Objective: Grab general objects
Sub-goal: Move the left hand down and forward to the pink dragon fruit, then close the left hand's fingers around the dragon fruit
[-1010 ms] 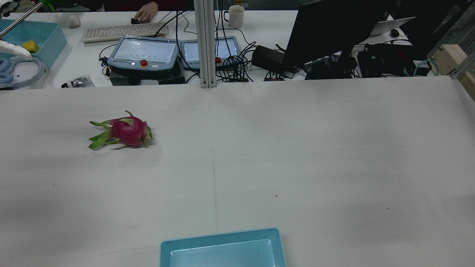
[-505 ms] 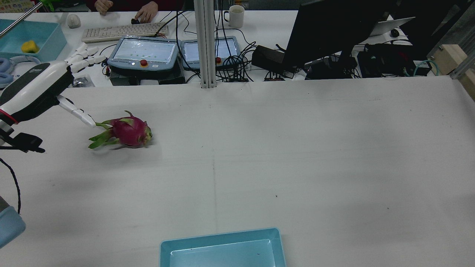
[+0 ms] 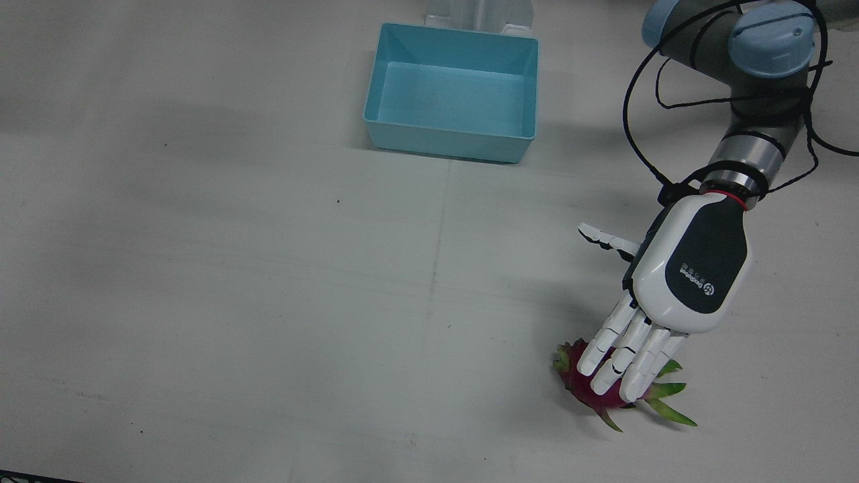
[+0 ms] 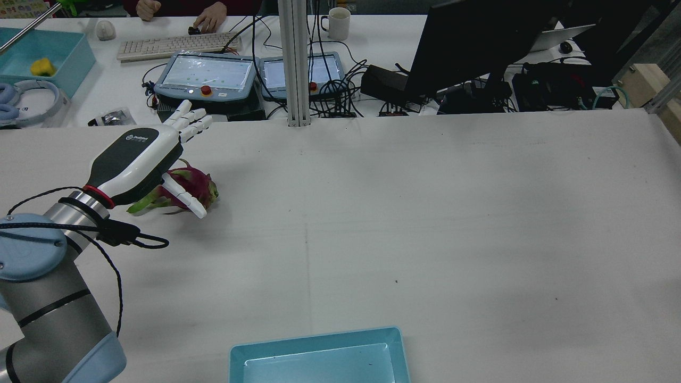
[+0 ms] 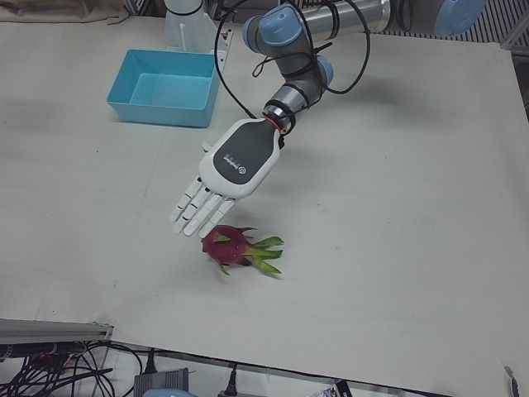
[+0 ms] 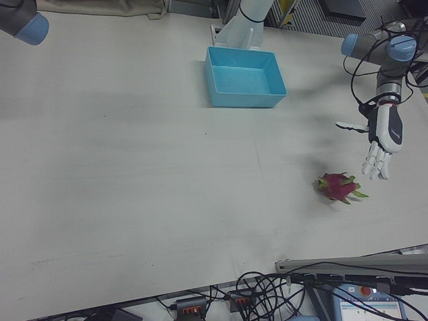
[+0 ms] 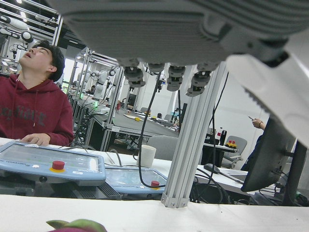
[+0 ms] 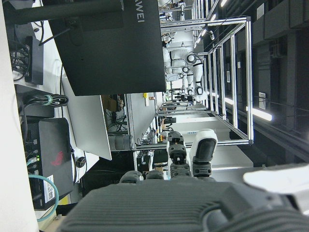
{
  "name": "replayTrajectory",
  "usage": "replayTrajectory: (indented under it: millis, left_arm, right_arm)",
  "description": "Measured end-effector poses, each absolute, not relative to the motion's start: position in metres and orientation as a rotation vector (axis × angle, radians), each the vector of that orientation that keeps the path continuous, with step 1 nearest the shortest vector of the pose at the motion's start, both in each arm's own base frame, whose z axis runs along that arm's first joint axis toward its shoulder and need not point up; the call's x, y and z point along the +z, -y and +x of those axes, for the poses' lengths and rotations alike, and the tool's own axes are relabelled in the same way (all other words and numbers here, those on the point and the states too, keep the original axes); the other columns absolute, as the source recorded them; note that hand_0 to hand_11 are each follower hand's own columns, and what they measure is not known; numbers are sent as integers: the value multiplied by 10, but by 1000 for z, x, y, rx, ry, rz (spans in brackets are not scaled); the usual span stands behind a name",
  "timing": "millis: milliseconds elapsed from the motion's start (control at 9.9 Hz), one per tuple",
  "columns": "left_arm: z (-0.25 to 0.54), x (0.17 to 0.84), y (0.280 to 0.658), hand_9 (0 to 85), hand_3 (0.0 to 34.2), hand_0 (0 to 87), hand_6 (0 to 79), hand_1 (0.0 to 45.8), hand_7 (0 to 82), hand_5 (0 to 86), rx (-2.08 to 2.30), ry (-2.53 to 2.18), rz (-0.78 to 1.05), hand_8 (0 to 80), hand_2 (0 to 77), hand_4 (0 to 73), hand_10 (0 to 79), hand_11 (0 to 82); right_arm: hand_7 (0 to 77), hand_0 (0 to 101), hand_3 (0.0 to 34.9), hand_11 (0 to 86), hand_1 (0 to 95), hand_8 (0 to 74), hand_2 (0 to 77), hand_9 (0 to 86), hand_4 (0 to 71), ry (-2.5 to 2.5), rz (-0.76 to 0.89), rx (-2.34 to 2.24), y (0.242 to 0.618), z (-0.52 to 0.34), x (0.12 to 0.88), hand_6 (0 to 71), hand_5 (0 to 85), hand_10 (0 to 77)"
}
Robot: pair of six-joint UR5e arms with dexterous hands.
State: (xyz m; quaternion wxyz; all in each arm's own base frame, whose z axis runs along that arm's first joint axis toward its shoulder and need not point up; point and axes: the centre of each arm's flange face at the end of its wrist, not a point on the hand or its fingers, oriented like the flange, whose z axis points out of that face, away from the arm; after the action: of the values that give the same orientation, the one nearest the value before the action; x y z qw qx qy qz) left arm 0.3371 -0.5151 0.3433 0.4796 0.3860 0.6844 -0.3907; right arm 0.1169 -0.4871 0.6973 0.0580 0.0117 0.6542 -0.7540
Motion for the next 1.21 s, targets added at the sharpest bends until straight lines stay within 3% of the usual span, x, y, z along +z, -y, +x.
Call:
replayTrajectory:
  millis: [101,404,505,707,808,1111,1212]
  left_arm:
    - [356,330,514,11,0,520,27,0,109,27,-961,-1631,943,16,11,65,153,11]
    - [392,314,514,11,0,520,27,0,98,27,-968,-1563,938,16,11,65,153,65]
    - [400,321,517,11,73,507,22,0,54,27,-966,-1534,935,16,11,65,147,98]
    - [409,344,528,11,80,505,22,0,54,27,-967,-1472,936,16,11,65,147,109]
    - [407,355,535,11,69,504,22,0,54,27,-973,-1441,942,16,11,65,147,125]
    - [391,376,559,11,80,509,22,0,54,27,-1017,-1378,985,16,11,65,147,125]
    - [389,380,563,11,32,510,11,0,54,27,-1024,-1367,992,16,11,65,147,125]
  right_arm:
    - [0,0,0,5,54,0,16,11,0,-1983,36,-2285,487,117,697,0,736,0]
    - [0,0,0,5,54,0,16,11,0,-1983,36,-2285,487,117,697,0,736,0]
    - [0,0,0,5,54,0,16,11,0,-1983,36,-2285,487,117,697,0,736,0]
    - [0,0,0,11,54,0,16,11,0,-1983,36,-2285,487,117,697,0,736,0]
    - [0,0,0,11,54,0,16,11,0,-1983,36,-2285,487,117,697,0,736,0]
    - [0,0,0,11,54,0,16,11,0,-1983,36,-2285,487,117,697,0,736,0]
    - [0,0,0,5,54,0,16,11,0,-1983,36,-2284,487,117,697,0,736,0]
